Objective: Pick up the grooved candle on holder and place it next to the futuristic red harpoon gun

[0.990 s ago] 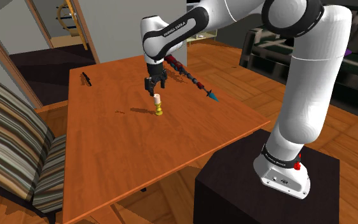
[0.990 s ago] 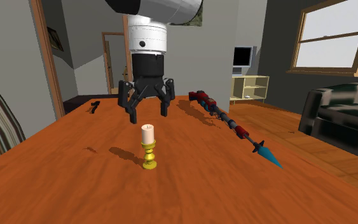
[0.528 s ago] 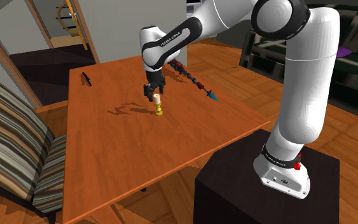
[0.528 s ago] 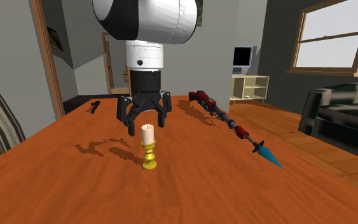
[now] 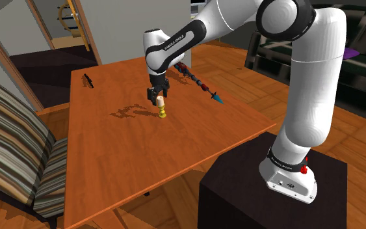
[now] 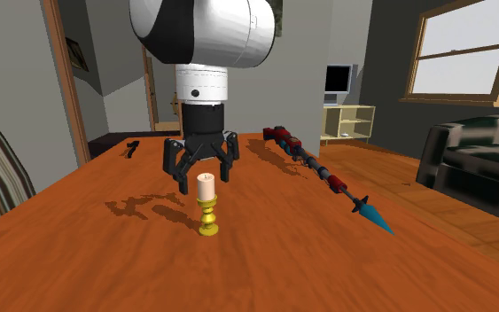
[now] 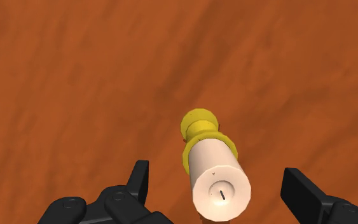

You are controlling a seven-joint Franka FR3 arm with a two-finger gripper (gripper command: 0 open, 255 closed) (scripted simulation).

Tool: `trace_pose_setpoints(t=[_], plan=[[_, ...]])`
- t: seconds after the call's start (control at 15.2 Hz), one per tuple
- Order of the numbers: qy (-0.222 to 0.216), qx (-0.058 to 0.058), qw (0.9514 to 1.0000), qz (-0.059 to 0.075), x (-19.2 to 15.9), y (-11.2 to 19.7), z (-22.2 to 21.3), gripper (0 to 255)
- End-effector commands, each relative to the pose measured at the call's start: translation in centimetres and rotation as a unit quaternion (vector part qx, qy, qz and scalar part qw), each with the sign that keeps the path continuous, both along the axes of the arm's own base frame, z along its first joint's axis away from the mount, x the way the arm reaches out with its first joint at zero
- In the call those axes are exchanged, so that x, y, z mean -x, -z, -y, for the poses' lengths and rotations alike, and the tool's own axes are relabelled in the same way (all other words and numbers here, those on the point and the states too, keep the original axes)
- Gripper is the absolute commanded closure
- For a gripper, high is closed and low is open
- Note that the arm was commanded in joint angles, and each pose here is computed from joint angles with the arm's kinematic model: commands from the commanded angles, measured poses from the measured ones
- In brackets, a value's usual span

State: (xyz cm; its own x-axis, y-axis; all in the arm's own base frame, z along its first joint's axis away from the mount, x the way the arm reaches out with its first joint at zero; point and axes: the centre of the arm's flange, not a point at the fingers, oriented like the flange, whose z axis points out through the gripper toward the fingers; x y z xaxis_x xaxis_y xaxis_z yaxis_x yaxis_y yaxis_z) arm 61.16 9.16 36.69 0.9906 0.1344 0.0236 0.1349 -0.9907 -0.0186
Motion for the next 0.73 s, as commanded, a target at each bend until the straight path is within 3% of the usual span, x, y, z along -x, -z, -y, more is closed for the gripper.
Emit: trace_pose_setpoints(t=[0.0,0.66], plan=[[0.000,0.000,1.0000,0.000,0.00,0.00,0.00,255],[0.000,0.000,1.0000,0.000,0.00,-0.52,0.00,255]])
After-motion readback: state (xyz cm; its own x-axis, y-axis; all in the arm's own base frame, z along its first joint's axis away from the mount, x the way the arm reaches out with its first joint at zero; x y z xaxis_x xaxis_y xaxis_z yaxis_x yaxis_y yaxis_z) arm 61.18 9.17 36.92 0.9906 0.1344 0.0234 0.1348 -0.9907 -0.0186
